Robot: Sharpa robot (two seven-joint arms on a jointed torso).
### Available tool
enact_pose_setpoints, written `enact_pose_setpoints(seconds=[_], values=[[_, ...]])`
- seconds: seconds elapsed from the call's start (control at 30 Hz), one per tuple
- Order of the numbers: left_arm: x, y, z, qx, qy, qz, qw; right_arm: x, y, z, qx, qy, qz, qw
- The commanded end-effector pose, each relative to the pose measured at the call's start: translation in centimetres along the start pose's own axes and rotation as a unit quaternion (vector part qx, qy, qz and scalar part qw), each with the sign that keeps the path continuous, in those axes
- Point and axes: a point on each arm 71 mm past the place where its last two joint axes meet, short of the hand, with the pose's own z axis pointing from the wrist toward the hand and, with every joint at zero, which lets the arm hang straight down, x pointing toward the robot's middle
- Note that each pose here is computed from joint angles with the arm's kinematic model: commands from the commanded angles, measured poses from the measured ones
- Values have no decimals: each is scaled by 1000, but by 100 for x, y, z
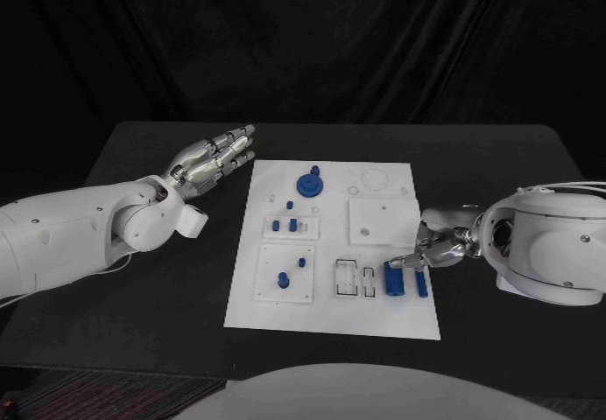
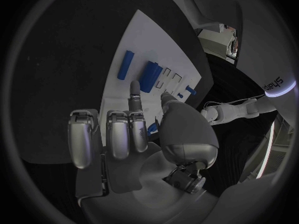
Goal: Assemble the parts on the task board
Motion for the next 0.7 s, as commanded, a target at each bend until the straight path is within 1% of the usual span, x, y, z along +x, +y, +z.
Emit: enact_pose_setpoints(seconds=[0.03,0.33,0.5,0.7], values=[[9,-10,1,9,3,-4,1000,-23,-4,-25,14,-50,17,998],[19,-5,10,7,4,-4,1000,100,-11,-22,15,-66,7,998],[23,-3,13,5,5,-4,1000,134,-12,-1,17,-73,-3,997],[28,-1,18,4,7,-5,1000,175,-16,44,23,-62,-20,998]])
